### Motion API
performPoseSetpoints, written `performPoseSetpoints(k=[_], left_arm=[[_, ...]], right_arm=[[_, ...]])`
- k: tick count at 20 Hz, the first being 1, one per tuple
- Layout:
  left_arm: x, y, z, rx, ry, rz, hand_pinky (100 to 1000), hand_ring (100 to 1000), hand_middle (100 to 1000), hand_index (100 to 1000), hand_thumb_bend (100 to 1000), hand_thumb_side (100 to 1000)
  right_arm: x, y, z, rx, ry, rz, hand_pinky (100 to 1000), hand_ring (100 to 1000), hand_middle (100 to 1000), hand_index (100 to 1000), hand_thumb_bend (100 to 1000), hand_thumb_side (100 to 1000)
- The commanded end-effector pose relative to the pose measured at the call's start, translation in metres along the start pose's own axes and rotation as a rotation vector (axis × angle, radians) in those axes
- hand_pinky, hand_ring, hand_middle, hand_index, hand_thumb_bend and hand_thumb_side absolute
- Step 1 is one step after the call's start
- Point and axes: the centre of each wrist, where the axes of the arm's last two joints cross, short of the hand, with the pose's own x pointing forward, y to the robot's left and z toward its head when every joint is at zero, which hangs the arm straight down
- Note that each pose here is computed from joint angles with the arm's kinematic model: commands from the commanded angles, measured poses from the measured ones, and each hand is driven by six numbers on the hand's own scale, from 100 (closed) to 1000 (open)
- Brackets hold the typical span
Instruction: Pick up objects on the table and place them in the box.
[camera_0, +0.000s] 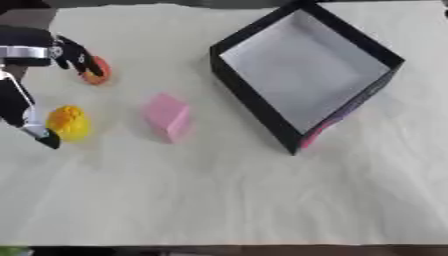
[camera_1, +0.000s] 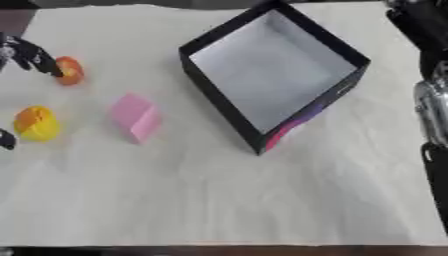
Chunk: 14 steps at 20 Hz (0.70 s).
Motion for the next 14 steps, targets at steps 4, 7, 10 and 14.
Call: performPoseSetpoints(k=[4,7,10,14], left_arm=[[0.012,0.024,-0.022,-0.015,-0.052,-0.038,848,857,841,879,785,160],[0.017,0.026,-0.037,-0.061,-0.080,-0.058,855,863,843,880,810,175],[0.019,0.027,-0.048,-0.074,-0.100,-0.071,858,867,849,881,834,165],[0.021,0.027,-0.063,-0.066,-0.114,-0.110,863,873,854,885,868,156]], right_arm=[[0.005,-0.001,-0.003,0.008,-0.022,0.008,849,812,798,916,292,344],[0.005,0.001,-0.003,0.012,-0.018,0.006,849,812,798,916,292,346],[0.004,0.002,-0.003,0.014,-0.017,0.003,849,812,798,916,292,347],[0.005,0.003,-0.003,0.020,-0.019,-0.002,849,812,798,915,290,348]])
